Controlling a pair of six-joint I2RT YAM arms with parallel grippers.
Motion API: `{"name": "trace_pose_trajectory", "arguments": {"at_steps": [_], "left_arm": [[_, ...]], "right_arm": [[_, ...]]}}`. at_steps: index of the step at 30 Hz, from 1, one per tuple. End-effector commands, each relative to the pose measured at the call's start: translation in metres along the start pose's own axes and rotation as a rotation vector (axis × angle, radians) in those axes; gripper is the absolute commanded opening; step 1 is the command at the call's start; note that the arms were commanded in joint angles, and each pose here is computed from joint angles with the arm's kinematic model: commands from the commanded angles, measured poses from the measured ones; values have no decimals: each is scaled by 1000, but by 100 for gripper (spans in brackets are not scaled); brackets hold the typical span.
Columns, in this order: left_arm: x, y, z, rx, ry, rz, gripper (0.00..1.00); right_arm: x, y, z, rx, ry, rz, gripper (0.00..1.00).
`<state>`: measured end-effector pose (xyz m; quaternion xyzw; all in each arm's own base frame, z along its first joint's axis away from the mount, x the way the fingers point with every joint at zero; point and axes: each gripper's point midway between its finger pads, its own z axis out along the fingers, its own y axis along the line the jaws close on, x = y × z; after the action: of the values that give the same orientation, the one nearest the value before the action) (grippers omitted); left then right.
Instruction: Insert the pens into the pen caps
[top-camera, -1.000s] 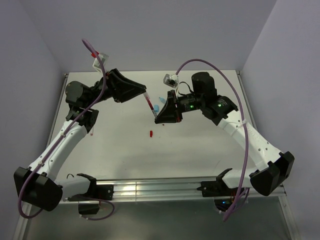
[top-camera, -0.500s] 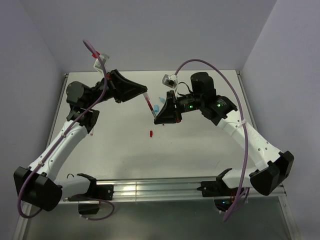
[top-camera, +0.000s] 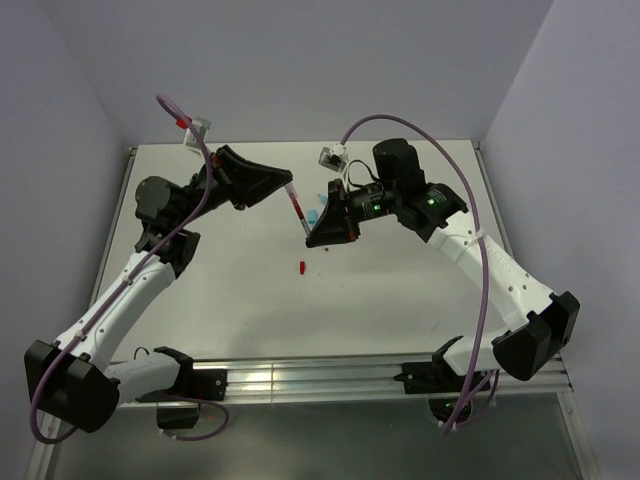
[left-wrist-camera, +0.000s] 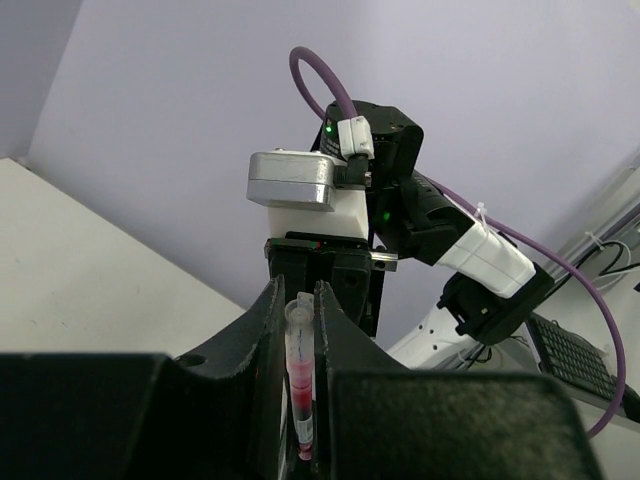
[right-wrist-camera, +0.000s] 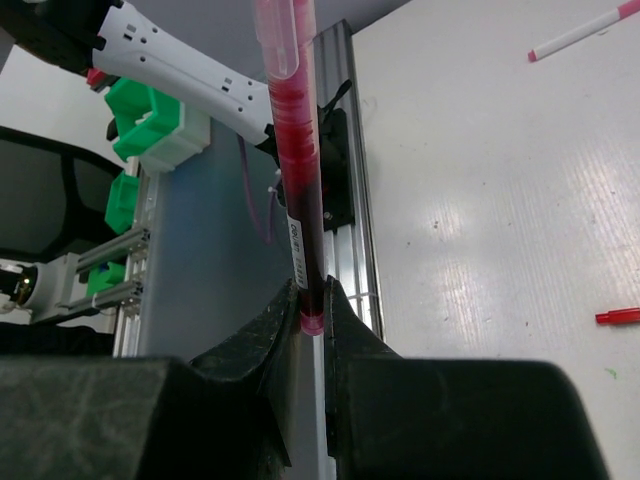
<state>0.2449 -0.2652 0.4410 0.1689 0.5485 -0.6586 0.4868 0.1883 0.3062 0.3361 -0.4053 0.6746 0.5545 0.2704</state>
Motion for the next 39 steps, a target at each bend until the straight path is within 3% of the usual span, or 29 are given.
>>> {"name": "trace_pose_trajectory", "arguments": {"at_steps": [1, 25, 39], "left_arm": [[48, -12, -9, 68, 163, -46, 0], [103, -9, -19, 54, 256, -158, 0], [8, 4, -4, -26, 75, 18, 0]], "right_arm": [[-65, 16, -14, 24, -156, -186, 0], [-99, 27, -23, 34, -211, -265, 0], [-53, 7, -15, 46, -149, -175, 0]]}}
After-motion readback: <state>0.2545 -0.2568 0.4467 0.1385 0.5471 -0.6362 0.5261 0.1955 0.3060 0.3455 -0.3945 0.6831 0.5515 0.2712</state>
